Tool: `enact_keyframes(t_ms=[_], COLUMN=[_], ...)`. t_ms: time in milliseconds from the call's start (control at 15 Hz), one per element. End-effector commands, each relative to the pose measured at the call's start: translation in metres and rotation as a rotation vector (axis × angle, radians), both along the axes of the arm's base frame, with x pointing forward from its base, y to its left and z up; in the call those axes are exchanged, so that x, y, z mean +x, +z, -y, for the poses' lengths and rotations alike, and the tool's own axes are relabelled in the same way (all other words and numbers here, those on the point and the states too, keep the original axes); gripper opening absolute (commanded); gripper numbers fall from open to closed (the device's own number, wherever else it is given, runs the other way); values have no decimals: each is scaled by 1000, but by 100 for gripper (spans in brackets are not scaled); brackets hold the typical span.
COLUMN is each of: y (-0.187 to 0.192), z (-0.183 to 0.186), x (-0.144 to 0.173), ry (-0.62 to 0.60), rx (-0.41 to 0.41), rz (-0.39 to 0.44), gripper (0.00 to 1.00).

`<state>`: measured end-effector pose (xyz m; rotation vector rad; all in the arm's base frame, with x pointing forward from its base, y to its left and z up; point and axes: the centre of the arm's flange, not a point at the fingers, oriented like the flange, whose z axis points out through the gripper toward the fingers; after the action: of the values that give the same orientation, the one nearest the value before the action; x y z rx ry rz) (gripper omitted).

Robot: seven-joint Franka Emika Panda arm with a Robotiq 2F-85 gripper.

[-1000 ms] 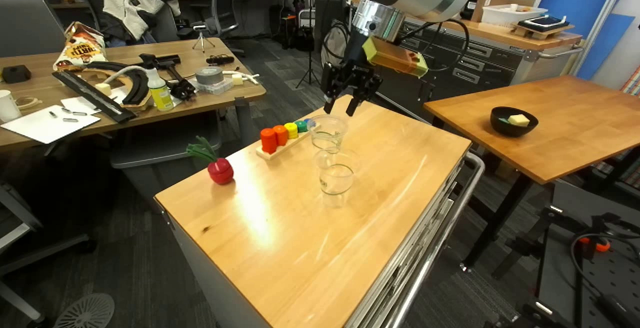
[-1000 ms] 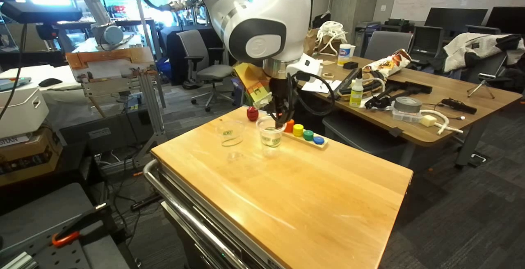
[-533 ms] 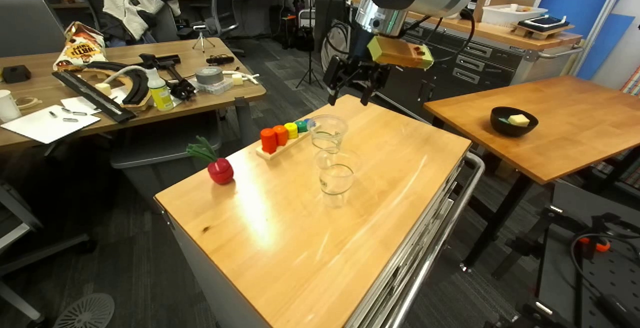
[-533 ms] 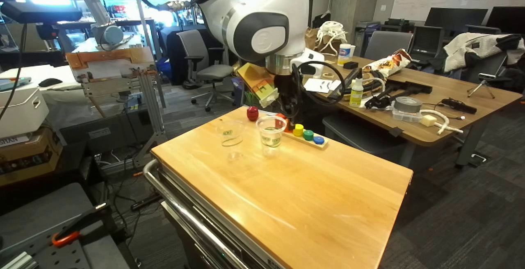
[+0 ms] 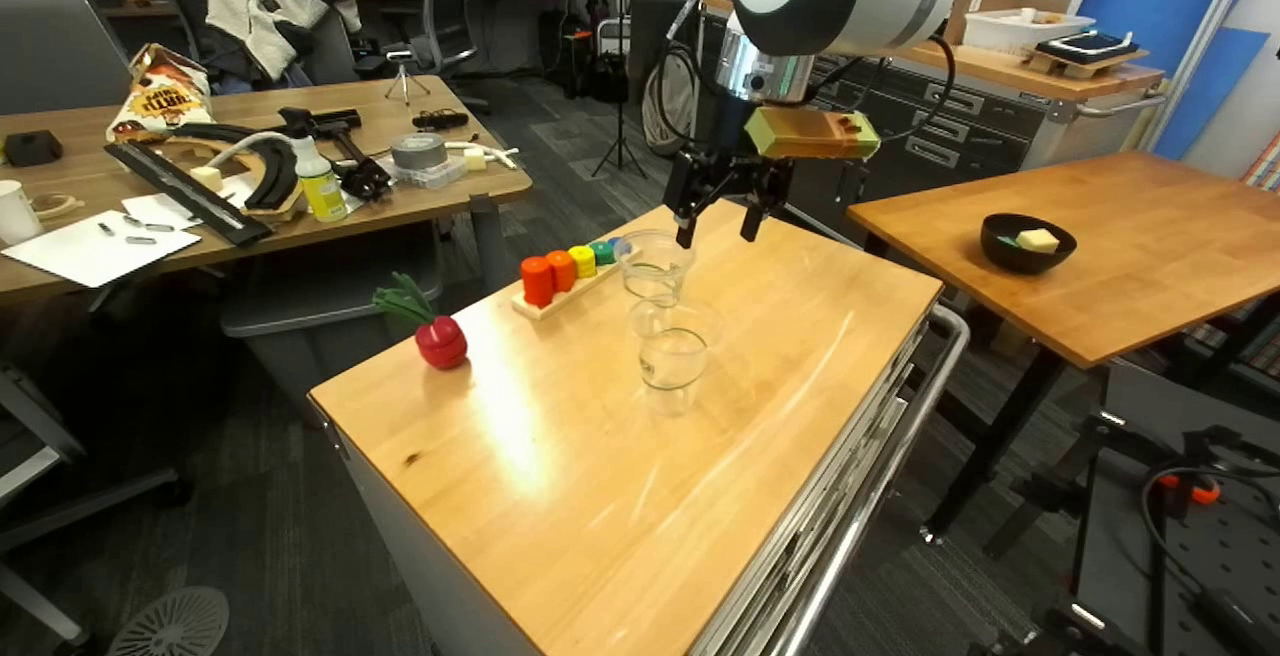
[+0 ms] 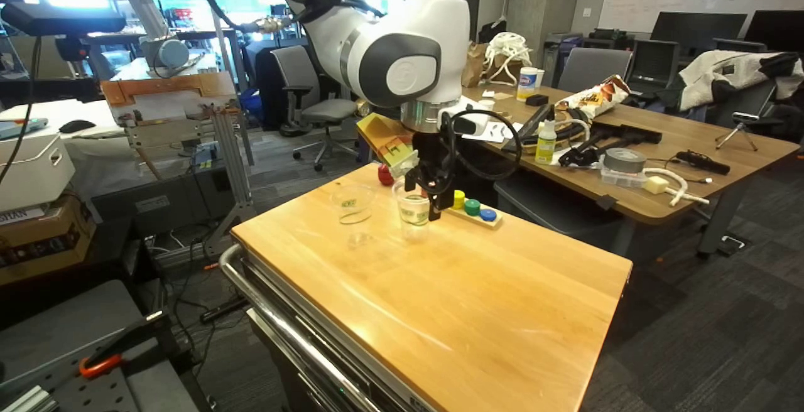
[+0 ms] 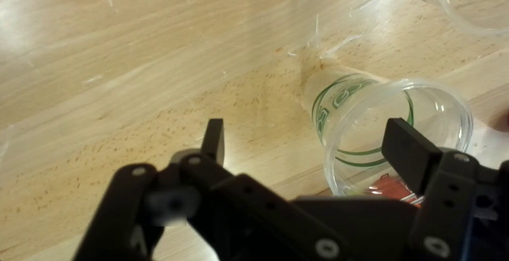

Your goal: Stack the clear cups together

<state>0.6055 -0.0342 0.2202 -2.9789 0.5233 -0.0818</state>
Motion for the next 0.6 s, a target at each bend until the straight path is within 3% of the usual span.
enact_keyframes(t_ms=[0,400,467,533], y=[-2,-25,-27,-30], z=[-5,-11,-14,-18], x=[6,15,18,21], ry=[14,4,0,-4], rx=[21,48,70,87], rz=[-6,-13,-12,-13], gripper=[100,100,75,72])
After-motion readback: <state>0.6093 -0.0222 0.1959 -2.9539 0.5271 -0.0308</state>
